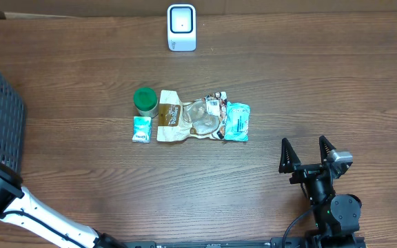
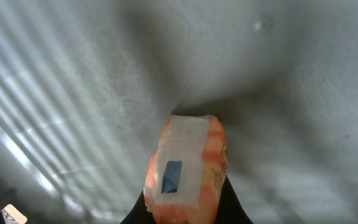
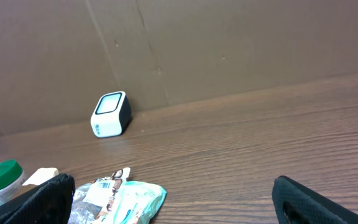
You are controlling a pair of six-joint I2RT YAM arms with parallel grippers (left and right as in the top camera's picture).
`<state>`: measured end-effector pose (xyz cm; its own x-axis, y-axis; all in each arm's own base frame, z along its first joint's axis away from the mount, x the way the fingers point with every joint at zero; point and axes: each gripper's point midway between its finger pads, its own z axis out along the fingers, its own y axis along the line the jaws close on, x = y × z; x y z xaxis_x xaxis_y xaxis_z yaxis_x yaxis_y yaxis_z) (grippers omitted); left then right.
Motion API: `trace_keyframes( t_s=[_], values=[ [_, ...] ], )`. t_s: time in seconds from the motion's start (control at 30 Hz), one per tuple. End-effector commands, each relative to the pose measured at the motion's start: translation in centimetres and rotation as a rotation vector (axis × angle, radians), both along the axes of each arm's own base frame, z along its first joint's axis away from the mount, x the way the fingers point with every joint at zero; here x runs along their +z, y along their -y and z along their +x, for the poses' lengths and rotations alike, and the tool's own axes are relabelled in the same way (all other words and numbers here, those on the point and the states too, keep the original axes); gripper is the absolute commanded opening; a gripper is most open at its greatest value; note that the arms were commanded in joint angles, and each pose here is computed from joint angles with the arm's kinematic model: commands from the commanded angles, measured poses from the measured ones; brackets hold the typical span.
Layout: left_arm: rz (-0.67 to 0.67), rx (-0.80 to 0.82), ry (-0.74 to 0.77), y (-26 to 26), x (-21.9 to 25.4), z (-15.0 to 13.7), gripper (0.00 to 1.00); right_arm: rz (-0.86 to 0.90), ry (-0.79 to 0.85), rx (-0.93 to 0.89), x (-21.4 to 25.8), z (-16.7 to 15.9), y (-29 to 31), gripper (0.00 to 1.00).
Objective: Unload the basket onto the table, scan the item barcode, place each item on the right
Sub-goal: 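Reach the left gripper into the basket and grasp the orange packet, then carry the orange packet out and drop it on the bag's right side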
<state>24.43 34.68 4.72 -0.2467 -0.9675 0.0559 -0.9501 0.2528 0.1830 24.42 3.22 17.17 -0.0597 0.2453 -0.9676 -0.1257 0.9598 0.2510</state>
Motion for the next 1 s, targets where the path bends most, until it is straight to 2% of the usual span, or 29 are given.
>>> trace_keyframes(
  t_s=[0.0,0.07,0.1,0.13,0.27,0.3,0.4,0.47,0.57,0.73,0.83,0.93,0.97],
  values=[
    [0.039,-0.006,0.063,-0.8,2.6,0.9,0.04,-0.001,0.003,-0.003,-0.2,0.0,0.1,1.0],
    [0.082,-0.005,0.138,-1.3,5.3,2.0,0.04,-0.001,0.003,-0.003,-0.2,0.0,0.1,1.0],
    [0.133,-0.008,0.229,-1.6,8.6,3.2,0.04,-0.001,0.003,-0.003,-0.2,0.0,0.1,1.0],
    [0.219,-0.024,0.38,-1.4,14.6,4.7,0.04,-0.001,0.003,-0.003,-0.2,0.0,0.1,1.0],
    [0.387,-0.095,0.624,1.6,25.9,5.7,0.04,-0.001,0.003,-0.003,-0.2,0.0,0.1,1.0],
    [0.414,-0.116,0.657,2.4,27.5,5.8,0.04,-0.001,0.003,-0.003,-0.2,0.0,0.1,1.0],
    [0.499,-0.313,0.819,8.3,34.5,6.4,0.04,-0.001,0.003,-0.003,-0.2,0.0,0.1,1.0],
    [0.487,-0.474,0.896,13.2,36.9,7.3,0.04,-0.001,0.003,-0.003,-0.2,0.0,0.1,1.0],
    [0.41,-0.701,0.953,20.4,37.7,9.1,0.04,-0.001,0.003,-0.003,-0.2,0.0,0.1,1.0],
    [0.216,-1.054,0.945,31.9,35.4,12.2,0.04,-0.001,0.003,-0.003,-0.2,0.0,0.1,1.0],
    [0.086,-1.229,0.894,39.0,32.3,14.2,0.04,-0.001,0.003,-0.003,-0.2,0.0,0.1,1.0],
    [-0.014,-1.323,0.829,43.5,28.9,15.7,0.04,-0.001,0.003,-0.003,-0.2,0.0,0.1,1.0],
    [-0.081,-1.357,0.768,46.1,26.2,16.4,0.04,-0.001,0.003,-0.003,-0.2,0.0,0.1,1.0]
  ],
)
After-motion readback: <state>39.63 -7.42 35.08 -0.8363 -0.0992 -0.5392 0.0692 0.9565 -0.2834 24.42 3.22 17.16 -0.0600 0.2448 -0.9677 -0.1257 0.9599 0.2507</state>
